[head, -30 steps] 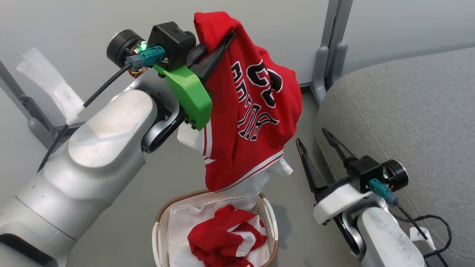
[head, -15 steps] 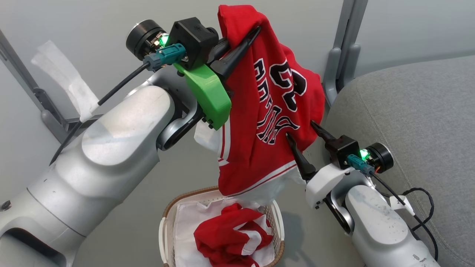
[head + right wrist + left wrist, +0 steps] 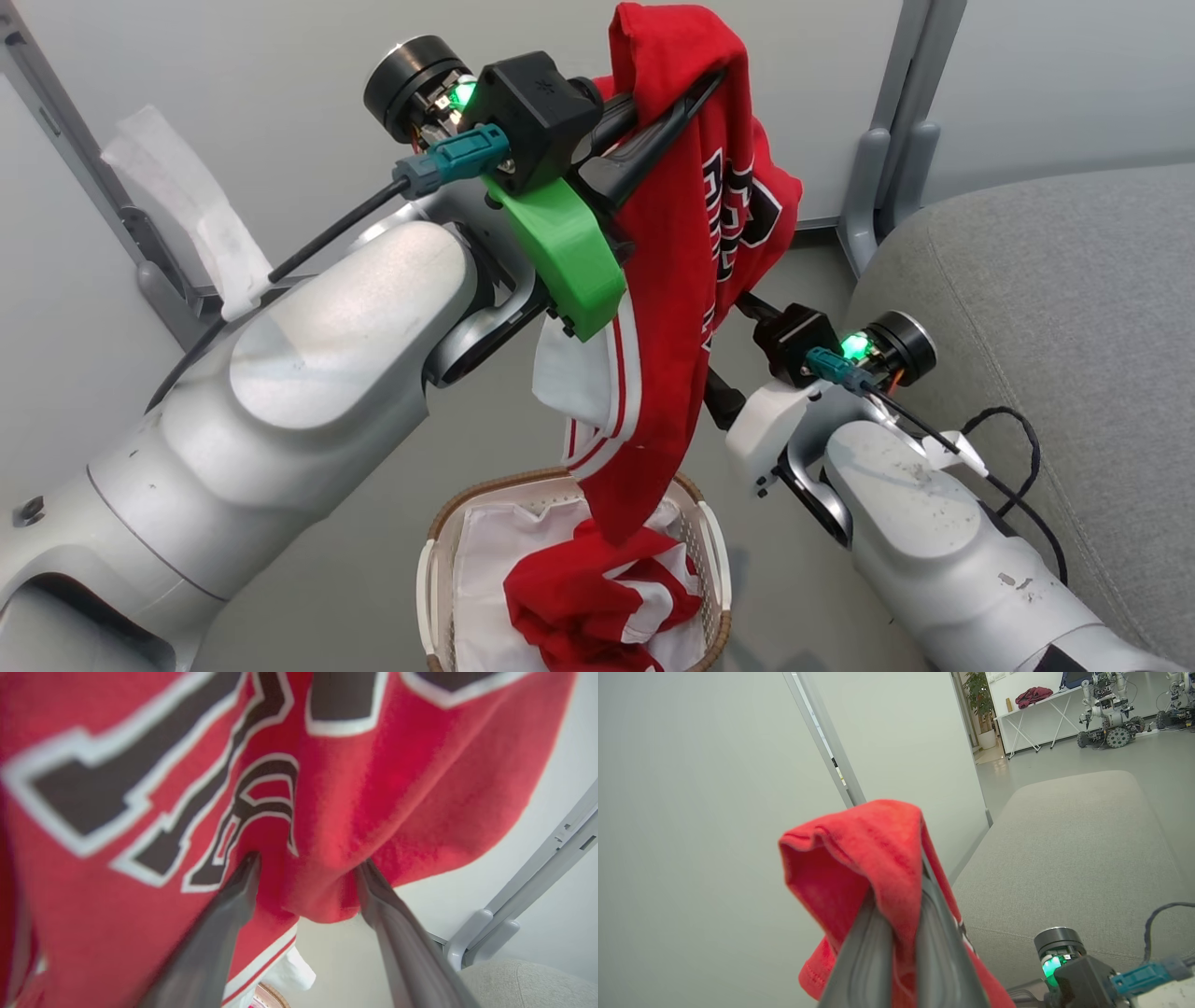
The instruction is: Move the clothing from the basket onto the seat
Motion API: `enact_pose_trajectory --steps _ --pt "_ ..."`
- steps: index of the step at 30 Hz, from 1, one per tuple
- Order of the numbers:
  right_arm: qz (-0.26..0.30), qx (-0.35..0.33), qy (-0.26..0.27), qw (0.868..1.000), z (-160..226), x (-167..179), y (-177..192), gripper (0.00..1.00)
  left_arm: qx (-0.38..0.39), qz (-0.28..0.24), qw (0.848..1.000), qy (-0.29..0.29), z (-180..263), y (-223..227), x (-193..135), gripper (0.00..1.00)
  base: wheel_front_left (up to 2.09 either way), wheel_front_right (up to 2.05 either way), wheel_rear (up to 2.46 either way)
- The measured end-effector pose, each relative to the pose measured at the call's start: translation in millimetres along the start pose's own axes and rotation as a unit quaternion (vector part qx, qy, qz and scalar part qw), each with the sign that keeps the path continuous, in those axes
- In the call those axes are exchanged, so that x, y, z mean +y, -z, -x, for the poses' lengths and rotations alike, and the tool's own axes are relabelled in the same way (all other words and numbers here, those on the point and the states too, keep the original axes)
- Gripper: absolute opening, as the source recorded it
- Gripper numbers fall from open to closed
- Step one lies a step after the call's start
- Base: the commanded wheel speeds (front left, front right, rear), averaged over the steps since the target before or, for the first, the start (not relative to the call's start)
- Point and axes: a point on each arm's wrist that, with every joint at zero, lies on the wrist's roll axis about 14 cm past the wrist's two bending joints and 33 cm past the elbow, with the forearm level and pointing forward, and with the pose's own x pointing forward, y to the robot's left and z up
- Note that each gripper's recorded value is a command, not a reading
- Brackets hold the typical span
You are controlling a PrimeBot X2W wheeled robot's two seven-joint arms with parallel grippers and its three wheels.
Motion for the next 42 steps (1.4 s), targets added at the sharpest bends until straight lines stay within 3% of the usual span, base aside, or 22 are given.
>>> enact_pose_trajectory --steps 1,2,4,13,23,24,26,34,42 --pt "0.001 0.001 -0.005 1.000 -2 2 -1 0.94 0.000 -0.001 1.000 -0.001 1 0 0 0.00 0.00 0.00 0.00" --pt "0.003 0.002 -0.011 1.000 -4 5 -2 0.39 0.001 -0.002 1.000 -0.001 2 -1 0 0.00 0.00 0.00 0.00" --pt "0.006 0.001 -0.018 1.000 -7 7 -5 0.00 0.001 -0.002 1.000 -0.003 3 -1 1 0.00 0.00 0.00 0.00" --pt "-0.003 -0.016 -0.020 1.000 -10 7 -17 0.00 0.025 0.016 0.999 -0.040 17 17 21 0.00 0.00 0.00 0.00" --pt "-0.018 -0.038 0.032 0.999 11 -32 -23 0.00 0.081 0.066 0.989 -0.106 41 72 49 0.00 0.00 0.00 0.00" --pt "-0.018 -0.041 0.035 0.998 13 -35 -25 0.00 0.080 0.071 0.988 -0.109 42 75 50 0.25 0.00 0.00 0.00" --pt "-0.018 -0.046 0.046 0.998 19 -42 -27 0.00 0.078 0.080 0.987 -0.112 42 81 49 1.00 0.00 0.00 0.00" --pt "-0.005 -0.058 0.093 0.994 34 -78 -35 0.00 0.072 0.120 0.985 -0.101 36 104 32 1.00 0.00 0.00 0.00" --pt "0.021 -0.051 0.164 0.985 65 -136 -35 0.00 0.074 0.165 0.982 -0.056 27 131 -18 1.00 0.00 0.00 0.00"
